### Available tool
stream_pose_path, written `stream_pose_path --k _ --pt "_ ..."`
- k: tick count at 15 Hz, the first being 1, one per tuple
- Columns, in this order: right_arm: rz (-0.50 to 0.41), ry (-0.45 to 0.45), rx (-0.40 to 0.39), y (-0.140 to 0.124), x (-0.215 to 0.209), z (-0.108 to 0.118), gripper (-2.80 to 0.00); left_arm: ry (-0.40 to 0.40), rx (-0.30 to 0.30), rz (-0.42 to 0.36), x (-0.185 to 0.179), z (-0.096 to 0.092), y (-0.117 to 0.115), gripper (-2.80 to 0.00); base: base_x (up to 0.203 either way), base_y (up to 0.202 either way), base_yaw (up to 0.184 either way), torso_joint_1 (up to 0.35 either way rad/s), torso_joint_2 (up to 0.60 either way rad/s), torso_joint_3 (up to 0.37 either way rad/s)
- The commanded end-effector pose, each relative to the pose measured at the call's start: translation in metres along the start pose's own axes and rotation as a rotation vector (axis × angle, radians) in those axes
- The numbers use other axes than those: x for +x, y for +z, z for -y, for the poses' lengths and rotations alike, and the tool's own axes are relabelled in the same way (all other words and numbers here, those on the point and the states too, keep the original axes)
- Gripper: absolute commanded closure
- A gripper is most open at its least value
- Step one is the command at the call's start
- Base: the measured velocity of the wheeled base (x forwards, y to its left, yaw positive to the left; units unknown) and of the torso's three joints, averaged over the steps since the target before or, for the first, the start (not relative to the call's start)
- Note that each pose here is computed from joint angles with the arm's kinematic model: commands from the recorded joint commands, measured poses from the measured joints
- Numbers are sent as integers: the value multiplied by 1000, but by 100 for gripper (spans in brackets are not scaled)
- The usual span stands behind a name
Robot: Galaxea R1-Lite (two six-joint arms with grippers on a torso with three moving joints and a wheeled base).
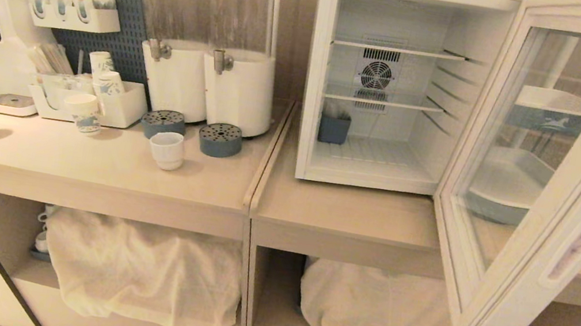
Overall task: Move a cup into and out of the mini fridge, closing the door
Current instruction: Put the ceramic cup in the freezer
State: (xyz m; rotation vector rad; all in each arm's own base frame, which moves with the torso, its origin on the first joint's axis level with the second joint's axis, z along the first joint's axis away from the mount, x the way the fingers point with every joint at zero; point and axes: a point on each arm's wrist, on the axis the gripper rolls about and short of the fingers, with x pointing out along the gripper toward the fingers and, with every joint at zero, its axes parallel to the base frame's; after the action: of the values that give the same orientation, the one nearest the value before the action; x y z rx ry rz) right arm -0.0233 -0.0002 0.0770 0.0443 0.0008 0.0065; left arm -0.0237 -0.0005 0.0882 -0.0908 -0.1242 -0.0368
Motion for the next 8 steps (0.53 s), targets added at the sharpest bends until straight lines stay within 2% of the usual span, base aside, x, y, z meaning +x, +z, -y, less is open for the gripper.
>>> stream_pose_path --k 1,8 --pt "-1 1 0 0 0 0 0 2 -2 -35 2 -1 -11 0 0 202 0 4 4 2" --pt "-1 0 0 0 0 0 0 4 -1 -35 2 -1 -11 0 0 191 -2 3 -2 4"
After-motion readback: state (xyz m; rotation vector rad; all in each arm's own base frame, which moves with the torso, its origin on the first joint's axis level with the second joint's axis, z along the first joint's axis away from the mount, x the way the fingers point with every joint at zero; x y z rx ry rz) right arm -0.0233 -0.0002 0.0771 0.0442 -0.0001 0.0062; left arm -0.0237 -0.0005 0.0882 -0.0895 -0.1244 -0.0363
